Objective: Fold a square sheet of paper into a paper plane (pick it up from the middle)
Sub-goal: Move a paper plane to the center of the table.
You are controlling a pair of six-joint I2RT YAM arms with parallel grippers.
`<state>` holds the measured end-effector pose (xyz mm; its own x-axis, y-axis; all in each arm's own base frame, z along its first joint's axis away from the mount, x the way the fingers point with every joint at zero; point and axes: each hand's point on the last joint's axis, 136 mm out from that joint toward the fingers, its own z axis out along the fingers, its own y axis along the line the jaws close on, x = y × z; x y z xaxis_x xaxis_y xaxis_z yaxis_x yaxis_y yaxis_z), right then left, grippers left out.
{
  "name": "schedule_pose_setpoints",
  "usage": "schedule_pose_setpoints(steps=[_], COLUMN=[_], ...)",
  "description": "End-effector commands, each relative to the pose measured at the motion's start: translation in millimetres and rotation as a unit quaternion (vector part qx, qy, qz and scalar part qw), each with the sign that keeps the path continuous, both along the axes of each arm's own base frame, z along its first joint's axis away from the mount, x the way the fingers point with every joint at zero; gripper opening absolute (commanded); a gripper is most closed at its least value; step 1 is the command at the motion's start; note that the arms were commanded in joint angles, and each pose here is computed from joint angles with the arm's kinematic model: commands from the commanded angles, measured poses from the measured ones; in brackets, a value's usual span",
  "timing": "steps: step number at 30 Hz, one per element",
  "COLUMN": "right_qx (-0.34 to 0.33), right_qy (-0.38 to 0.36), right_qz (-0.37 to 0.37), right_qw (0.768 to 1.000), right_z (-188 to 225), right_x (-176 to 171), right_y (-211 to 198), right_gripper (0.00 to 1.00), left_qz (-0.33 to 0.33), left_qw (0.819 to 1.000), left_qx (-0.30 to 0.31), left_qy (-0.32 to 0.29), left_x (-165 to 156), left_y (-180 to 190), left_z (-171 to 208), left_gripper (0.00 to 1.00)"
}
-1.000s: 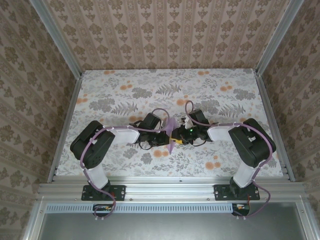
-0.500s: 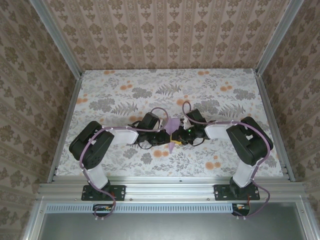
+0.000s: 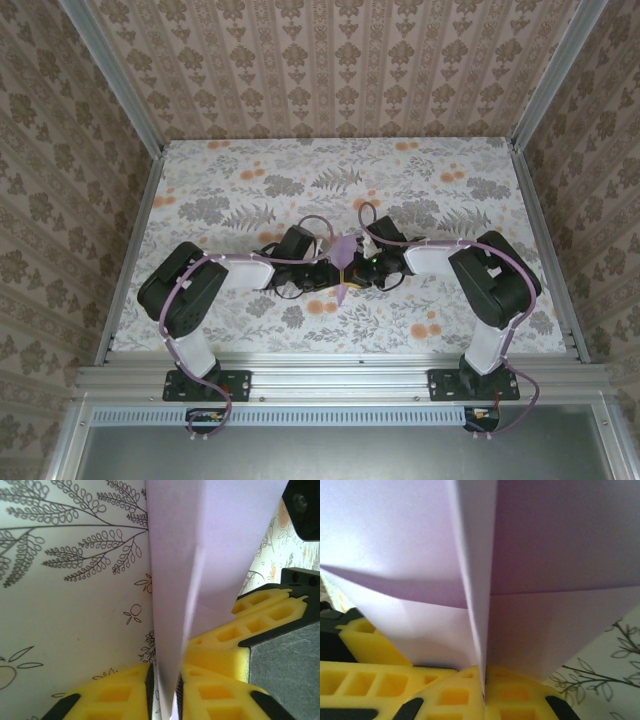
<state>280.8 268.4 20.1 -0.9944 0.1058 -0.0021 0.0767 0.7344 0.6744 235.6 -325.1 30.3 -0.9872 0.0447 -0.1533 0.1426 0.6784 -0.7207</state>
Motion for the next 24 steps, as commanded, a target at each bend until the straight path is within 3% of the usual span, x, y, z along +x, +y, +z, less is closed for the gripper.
schedule_pose_setpoints(steps=[1,11,24], right_qx=[-0.057,-0.268,-0.35], right_qy=[-0.016,-0.021,-0.037], right_qz=[0.02,0.114,0.181], right_qw=[0.998,0.956,0.918], right_z=[11.4,21.5,5.2], right_x=[-2.8,-22.1,-18.8], right_y=[-13.1,-71.8,-62.3], right_gripper=[0.04,0.02,0.09], left_qz=[0.001,0.003,0.028], left_qw=[1.0,0.999,0.999], left_qx=[-0.015,-0.009,0.017], left_qy=[-0.001,-0.031,-0.033], left_x=[0.3,7.7,11.9], left_y=[4.4,32.3,76.1], left_z=[10.3,37.9,42.2], left_gripper=[0.26,0.44,0.48])
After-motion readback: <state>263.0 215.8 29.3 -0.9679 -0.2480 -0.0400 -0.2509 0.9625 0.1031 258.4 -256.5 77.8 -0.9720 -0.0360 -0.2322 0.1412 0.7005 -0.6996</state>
